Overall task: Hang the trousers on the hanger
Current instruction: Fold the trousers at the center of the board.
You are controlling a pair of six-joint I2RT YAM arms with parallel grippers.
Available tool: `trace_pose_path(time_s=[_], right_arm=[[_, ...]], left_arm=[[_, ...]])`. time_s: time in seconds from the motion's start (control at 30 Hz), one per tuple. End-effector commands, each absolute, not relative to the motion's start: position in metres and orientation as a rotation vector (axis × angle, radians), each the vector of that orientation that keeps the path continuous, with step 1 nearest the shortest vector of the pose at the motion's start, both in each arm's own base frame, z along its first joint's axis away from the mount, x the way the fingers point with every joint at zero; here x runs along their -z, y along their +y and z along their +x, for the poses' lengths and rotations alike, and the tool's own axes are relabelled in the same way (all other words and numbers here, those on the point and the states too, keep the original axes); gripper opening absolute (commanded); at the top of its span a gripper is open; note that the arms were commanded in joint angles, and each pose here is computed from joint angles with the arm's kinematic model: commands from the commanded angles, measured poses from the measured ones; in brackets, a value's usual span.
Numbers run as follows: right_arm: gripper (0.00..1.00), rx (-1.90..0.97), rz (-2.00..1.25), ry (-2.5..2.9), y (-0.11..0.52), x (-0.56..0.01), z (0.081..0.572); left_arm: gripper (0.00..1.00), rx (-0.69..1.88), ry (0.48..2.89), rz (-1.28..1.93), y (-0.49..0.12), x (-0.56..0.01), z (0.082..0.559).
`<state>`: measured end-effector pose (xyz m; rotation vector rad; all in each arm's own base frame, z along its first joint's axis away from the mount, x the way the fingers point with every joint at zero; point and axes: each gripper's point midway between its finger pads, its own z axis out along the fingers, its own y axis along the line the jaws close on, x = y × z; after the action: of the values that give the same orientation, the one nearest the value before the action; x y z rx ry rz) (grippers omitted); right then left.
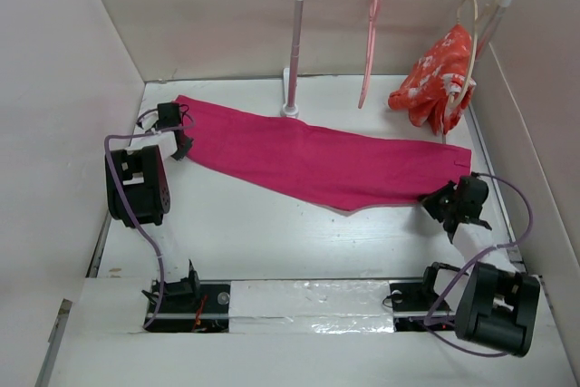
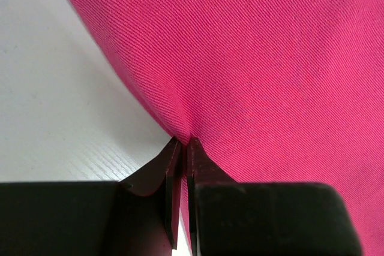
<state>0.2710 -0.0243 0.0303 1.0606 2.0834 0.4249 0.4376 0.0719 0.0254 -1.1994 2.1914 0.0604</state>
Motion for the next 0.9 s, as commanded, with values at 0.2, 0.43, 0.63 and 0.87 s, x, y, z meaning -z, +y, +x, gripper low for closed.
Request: trace_pose_path(time_s=[0.2,0.43,0.63,0.87], right_arm=[[0.0,-0.34,1.007,1.906,-0.046,-0.071,0.264],[0.0,-0.363,0.997,1.97,-0.03,-0.073,0.237],[0.47,-0.42,0.964,1.895,-0.018,-0.084,0.224],[0.89,-0.306,1.098,1.924,-0.046,-0.074,0.234]], left_arm=[[0.0,-0.373,2.273,-1.336,0.106,-0.005,0.329],[0.0,-0.414,2.15,-1.39,0.115,-0.05,0.274],[0.17,-0.383,2.058,-1.426,0.128,-0.078,0.25],[0.67,-0.104,1.936,-1.162,0.103,-0.158,0.3]])
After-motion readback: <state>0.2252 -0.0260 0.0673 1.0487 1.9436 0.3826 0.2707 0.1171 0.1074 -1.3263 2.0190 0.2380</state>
